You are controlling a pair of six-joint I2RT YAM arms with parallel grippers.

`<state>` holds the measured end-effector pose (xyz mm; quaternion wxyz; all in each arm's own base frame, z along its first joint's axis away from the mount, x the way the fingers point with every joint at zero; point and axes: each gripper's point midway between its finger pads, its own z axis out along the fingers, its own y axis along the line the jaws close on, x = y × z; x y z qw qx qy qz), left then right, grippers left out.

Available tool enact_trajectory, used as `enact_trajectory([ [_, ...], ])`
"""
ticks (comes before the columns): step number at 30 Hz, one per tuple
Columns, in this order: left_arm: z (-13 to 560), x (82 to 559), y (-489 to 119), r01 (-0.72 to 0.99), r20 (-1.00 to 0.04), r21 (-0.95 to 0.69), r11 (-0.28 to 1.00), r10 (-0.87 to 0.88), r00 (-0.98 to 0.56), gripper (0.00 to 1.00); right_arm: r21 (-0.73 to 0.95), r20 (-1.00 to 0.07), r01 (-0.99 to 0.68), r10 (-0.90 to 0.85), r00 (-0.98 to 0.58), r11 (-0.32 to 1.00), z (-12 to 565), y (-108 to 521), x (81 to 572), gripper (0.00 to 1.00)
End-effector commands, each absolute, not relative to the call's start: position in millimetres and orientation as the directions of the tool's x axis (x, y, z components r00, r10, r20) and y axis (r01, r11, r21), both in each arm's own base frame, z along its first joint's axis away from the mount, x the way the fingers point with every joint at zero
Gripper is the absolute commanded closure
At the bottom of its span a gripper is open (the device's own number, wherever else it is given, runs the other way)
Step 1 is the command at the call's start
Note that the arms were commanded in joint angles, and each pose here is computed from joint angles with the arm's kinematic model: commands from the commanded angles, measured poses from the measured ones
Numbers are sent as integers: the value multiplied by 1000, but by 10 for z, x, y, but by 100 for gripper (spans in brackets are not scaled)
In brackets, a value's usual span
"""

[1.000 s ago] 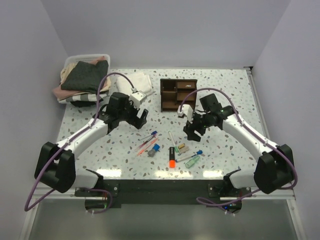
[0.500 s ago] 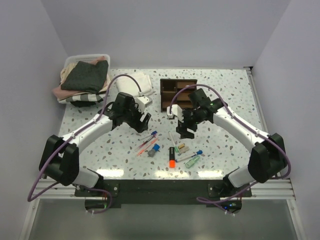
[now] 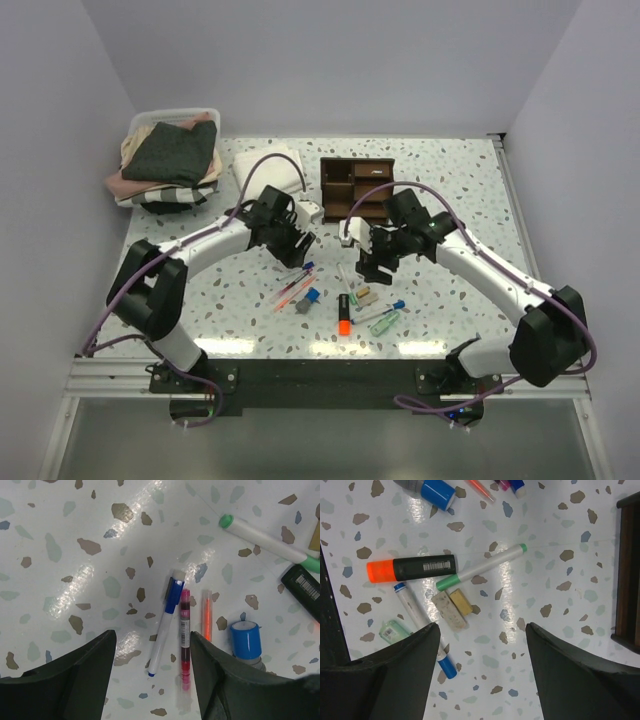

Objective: Sort the stationery into containers
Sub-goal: Pick up the pen from the center of the board.

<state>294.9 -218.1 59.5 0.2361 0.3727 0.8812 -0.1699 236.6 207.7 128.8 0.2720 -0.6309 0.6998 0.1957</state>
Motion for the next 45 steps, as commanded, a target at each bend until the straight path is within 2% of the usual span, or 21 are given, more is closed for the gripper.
enact_trajectory([
  [1, 725, 3099, -2347, 756, -579, -79, 650, 587, -566, 35, -115, -657, -985, -753, -21, 127, 1389, 2092, 2356, 28],
  [3, 682, 3121, -2340, 752, -572, -70, 656, 591, -569, 35, -165, -656, -984, -752, 54, 73, 1393, 2082, 2314, 28],
  [7, 609, 3161, -2343, 748, -562, -67, 661, 594, -575, 39, -193, -629, -980, -773, 87, 46, 1305, 2041, 2333, 28],
  [14, 473, 3164, -2480, 763, -549, -84, 640, 610, -572, 47, -179, -654, -979, -755, 46, 95, 1378, 2129, 2426, 28],
  [38, 133, 3142, -2563, 763, -481, -87, 640, 644, -595, 57, -169, -656, -972, -754, -12, 163, 1316, 2094, 2454, 28],
  [41, 93, 3123, -2559, 763, -473, -87, 641, 647, -597, 65, -170, -654, -972, -756, -14, 165, 1309, 2088, 2455, 28],
  [42, 83, 3110, -2564, 765, -471, -88, 638, 650, -597, 74, -172, -654, -971, -756, -13, 166, 1313, 2086, 2456, 28],
  [44, 72, 3080, -2567, 771, -466, -101, 628, 655, -595, 84, -173, -652, -971, -758, -13, 165, 1309, 2078, 2449, 28],
  [45, 69, 3067, -2571, 772, -463, -107, 626, 656, -596, 93, -175, -649, -971, -761, -13, 166, 1304, 2068, 2449, 28],
])
